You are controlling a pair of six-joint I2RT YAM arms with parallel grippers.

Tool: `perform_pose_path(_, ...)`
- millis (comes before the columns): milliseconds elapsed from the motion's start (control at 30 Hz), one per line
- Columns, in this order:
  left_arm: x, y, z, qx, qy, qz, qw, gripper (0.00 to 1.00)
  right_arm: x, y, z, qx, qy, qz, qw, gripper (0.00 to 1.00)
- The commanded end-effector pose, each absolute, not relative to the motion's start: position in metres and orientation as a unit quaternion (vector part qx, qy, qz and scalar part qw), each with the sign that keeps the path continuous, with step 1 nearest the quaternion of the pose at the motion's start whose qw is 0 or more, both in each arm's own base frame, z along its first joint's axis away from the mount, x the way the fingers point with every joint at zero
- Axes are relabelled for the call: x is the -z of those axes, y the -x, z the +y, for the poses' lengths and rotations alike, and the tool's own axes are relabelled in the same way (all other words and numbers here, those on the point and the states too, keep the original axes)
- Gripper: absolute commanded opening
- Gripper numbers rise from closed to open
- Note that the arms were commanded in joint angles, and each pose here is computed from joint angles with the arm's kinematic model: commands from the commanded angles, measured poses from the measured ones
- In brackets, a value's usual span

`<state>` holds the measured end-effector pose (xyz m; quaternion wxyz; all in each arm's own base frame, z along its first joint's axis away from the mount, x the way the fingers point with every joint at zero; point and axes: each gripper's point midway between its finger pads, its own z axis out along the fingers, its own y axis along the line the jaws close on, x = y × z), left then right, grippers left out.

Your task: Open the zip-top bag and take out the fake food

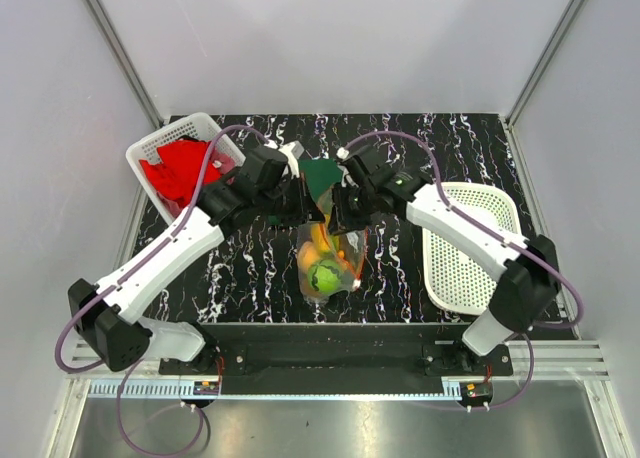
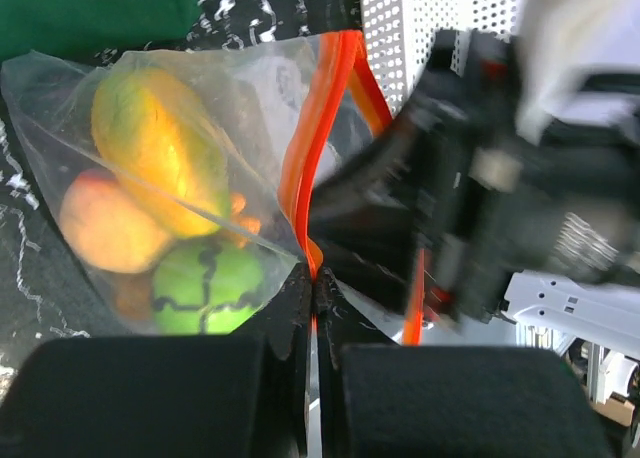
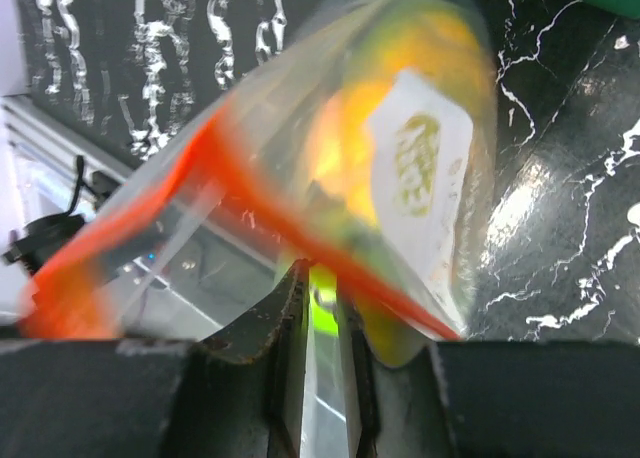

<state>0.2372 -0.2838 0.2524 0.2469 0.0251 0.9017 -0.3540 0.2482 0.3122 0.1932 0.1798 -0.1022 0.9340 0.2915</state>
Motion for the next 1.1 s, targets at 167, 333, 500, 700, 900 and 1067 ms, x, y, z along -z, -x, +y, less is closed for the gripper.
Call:
perform_pose_path(167,-0.272,-0.242,-0.276,0.371,-0.013,0.877,0.305,0.00,-0.171,-0.270,0.335,-0.295,0.102,0.933,0.179,0.31)
perform_pose_path(333,-0.271,-0.244,-0.274,0.369,-0.029,0.875,0.312,0.00,-0.154,-0.267,0.343,-0.305,0.111,0.931,0.165,0.35)
perform_pose_path(500,-0.265,-0.248,-0.271,0.365,-0.038,0.876,0.312,0.00,-0.135,-0.259,0.347,-0.307,0.108,0.934,0.144,0.46)
perform_pose_path(700,-0.259,-0.249,-0.275,0.372,-0.043,0.876,0.304,0.00,-0.110,-0.255,0.348,-0.285,0.119,0.941,0.137,0.60)
perform_pose_path(900,-0.250,-0.243,-0.277,0.382,-0.047,0.876,0.290,0.00,-0.091,-0.259,0.355,-0.277,0.127,0.942,0.138,0.68)
perform_pose_path(1067,-0.247,-0.240,-0.276,0.383,-0.048,0.876,0.289,0.00,-0.086,-0.265,0.362,-0.285,0.129,0.938,0.151,0.73)
